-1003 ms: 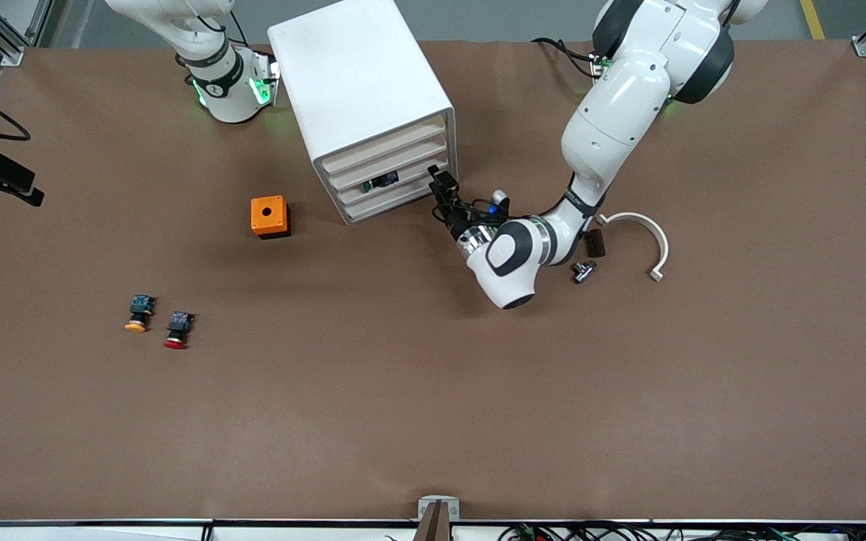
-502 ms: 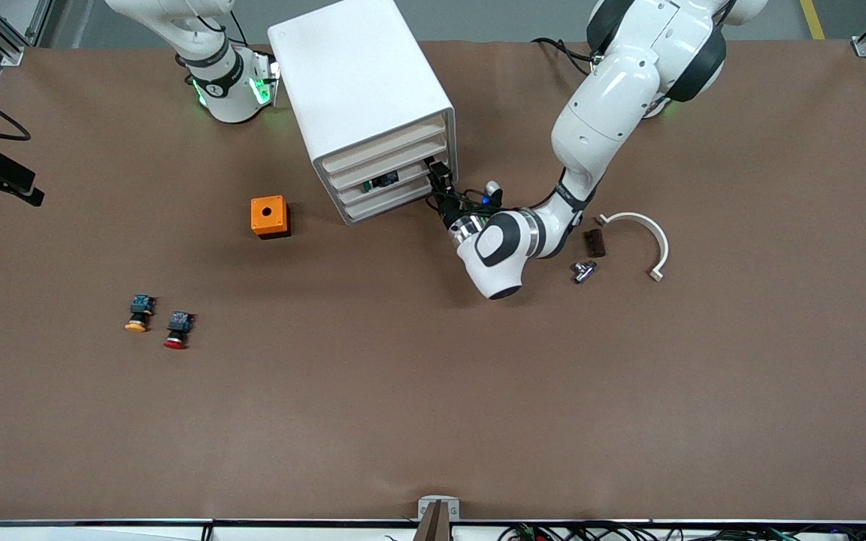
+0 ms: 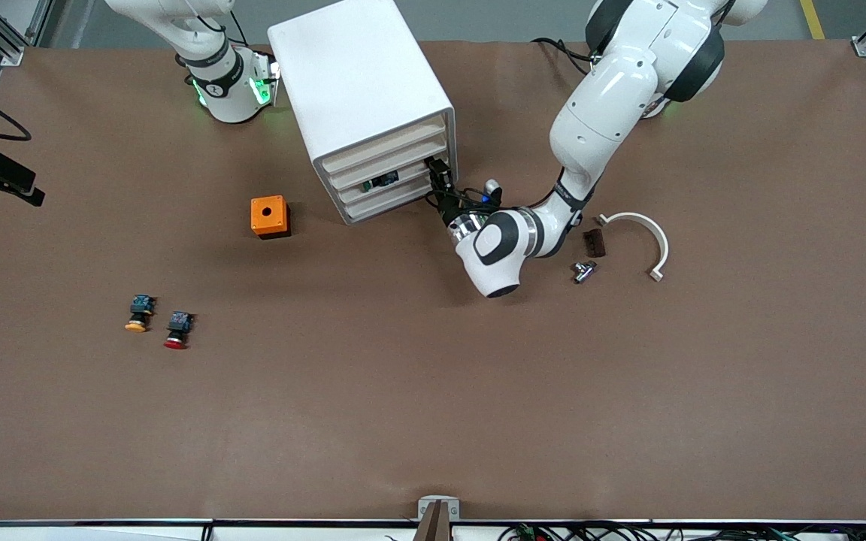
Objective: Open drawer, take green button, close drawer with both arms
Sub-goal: 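Grasp the drawer handle with the left gripper and pull the drawer out, then hold the open drawer with the left gripper while the right gripper reaches in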
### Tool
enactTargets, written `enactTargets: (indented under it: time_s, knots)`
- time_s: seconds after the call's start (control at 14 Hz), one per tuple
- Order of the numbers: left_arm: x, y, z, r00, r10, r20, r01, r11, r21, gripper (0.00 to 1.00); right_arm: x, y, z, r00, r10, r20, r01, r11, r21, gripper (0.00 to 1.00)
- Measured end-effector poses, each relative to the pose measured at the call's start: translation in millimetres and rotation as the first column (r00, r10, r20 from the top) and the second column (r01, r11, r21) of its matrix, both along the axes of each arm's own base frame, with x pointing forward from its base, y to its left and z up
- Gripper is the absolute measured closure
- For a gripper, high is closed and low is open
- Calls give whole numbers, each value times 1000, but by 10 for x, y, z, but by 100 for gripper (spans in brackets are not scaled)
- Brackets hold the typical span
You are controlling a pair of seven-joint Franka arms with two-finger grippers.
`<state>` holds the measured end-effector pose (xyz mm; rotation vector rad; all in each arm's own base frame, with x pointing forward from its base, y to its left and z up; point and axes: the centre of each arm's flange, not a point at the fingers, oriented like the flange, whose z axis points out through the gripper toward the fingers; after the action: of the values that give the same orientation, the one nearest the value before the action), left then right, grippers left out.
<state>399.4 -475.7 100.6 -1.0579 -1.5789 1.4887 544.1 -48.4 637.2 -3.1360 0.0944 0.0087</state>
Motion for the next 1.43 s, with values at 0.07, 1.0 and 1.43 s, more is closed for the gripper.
enactTargets:
  time_s: [0.07,1.0,1.43]
  knots:
    - [-1,2,-7,1000,0,-1,0,1000,1,89,0,0,-1,1000,0,0,0,1000,0,0]
    - [652,493,34,990,135,41,-135,991,0,83,3,4,-22,1000,1,-5,-1,1000,0,0]
    - [1049,795,76,970,225,88,-226,974,-4,81,8,62,-24,1000,2,-6,-2,1000,0,0]
